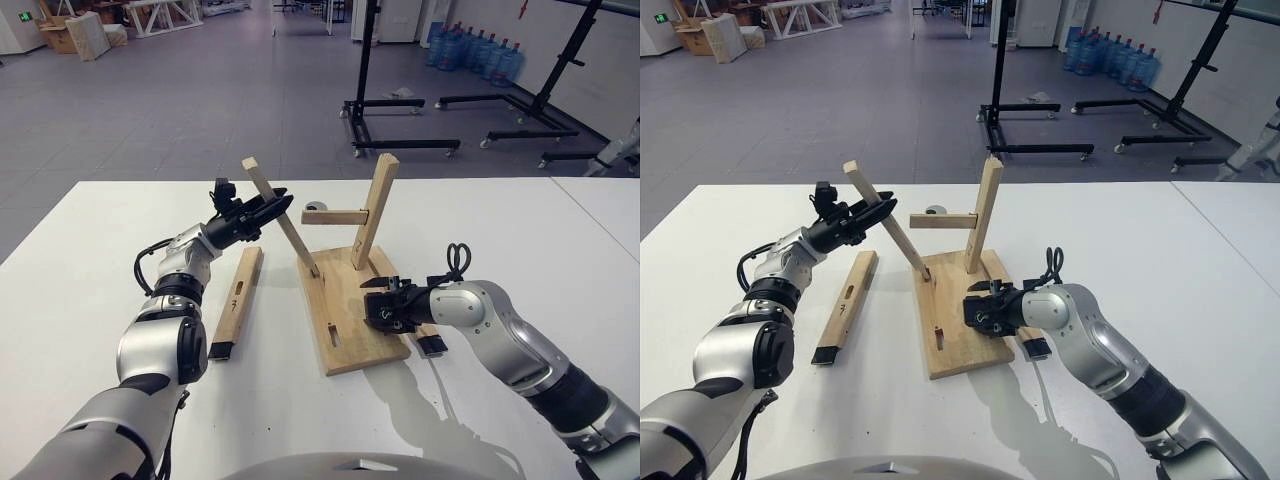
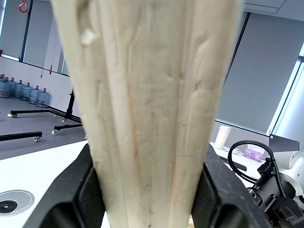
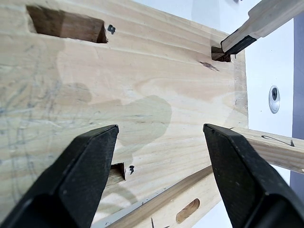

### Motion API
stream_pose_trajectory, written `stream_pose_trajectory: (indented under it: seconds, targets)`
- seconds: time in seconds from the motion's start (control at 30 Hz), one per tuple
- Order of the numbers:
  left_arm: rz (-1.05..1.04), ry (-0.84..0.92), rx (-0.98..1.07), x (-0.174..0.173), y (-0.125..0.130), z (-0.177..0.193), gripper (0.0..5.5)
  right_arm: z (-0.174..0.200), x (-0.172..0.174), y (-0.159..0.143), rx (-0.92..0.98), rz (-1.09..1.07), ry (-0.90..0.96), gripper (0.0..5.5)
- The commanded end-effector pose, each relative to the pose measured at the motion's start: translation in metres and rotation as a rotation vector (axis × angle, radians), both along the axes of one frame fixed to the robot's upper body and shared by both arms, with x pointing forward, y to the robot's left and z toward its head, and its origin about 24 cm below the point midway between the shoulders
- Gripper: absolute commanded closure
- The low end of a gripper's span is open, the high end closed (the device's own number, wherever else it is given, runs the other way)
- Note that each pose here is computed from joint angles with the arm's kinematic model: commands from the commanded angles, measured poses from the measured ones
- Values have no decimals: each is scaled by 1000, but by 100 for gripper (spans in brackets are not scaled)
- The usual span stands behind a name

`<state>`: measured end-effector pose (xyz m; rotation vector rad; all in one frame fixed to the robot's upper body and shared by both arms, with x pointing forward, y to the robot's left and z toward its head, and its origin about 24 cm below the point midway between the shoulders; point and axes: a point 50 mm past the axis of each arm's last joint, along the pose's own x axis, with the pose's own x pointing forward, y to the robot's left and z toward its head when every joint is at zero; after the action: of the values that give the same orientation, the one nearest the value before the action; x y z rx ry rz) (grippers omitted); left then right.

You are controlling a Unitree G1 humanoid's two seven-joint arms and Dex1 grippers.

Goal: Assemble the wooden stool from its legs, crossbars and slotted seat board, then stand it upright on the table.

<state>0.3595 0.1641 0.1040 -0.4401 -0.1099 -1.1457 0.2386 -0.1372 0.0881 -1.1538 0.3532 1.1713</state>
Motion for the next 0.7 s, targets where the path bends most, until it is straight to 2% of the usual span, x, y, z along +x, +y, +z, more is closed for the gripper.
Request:
stream_pose_trajectory:
  seconds: [0.03,0.23,0.5,0.57,0.7]
  targets:
    - [-9,-20,49,0,0,1,348,-30,-21,-1,-45,36,184,218]
    - [-24,-13,61,-4,4,-4,348,-32,-27,-17,-103,98,208,218]
    - [-82,-57,41,-8,-5,2,348,-30,-16,-25,-118,72,165,218]
    - [-78,-97,21,-7,-2,14,348,-19,-6,-22,-59,31,149,218]
    - [-70,-172,-29,-12,6,40,348,17,12,2,228,-49,166,218]
